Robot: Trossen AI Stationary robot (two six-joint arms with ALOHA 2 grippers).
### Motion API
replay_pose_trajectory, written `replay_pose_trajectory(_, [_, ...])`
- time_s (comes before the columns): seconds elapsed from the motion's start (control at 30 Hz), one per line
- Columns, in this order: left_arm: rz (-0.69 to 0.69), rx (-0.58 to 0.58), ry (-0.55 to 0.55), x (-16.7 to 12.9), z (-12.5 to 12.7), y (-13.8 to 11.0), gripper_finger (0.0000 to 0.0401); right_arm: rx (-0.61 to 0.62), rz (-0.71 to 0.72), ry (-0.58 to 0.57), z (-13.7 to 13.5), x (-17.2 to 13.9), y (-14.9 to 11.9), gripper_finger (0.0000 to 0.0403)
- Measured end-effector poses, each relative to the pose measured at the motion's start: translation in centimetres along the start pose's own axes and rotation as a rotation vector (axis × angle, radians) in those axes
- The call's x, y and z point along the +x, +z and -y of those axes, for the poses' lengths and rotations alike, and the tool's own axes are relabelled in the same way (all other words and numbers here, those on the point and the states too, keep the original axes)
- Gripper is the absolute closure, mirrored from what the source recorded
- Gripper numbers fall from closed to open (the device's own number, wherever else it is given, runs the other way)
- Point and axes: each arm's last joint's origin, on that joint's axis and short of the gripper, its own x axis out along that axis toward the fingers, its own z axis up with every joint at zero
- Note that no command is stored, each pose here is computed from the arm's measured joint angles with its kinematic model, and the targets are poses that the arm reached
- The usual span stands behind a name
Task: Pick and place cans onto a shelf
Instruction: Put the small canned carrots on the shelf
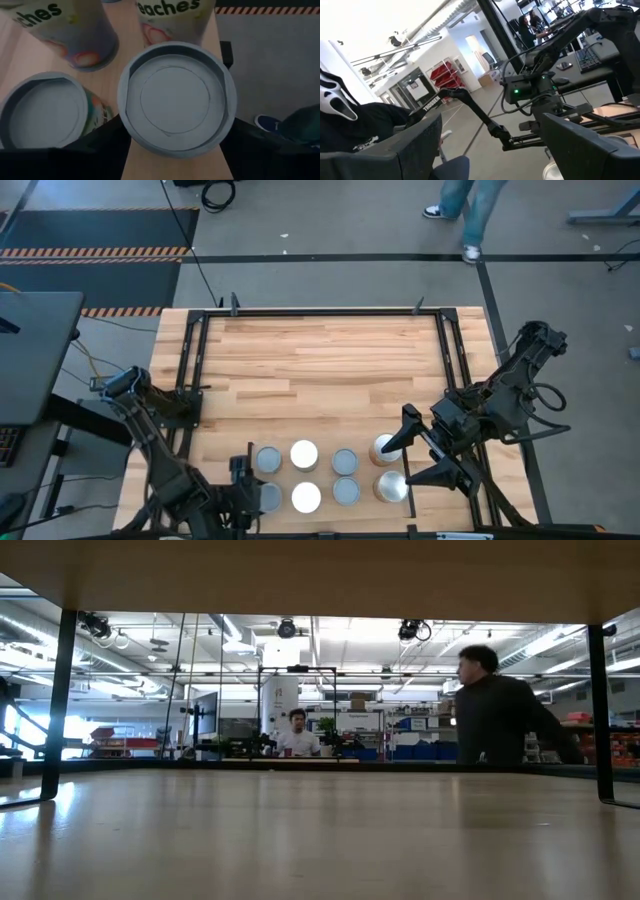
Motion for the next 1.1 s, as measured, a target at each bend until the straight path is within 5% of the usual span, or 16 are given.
replay_pose_trajectory(0.3, [-0.057, -0.022, -0.058, 0.27, -0.08, 0.22, 0.0067, 0.005, 0.000, 0.000, 0.00, 0.00, 0.00, 0.0055])
replay_pose_trajectory(1.1, [-0.033, 0.008, -0.055, -0.31, -0.14, 0.87, 0.0065, 0.001, 0.011, -0.020, 0.06, -0.01, 0.04, 0.0055])
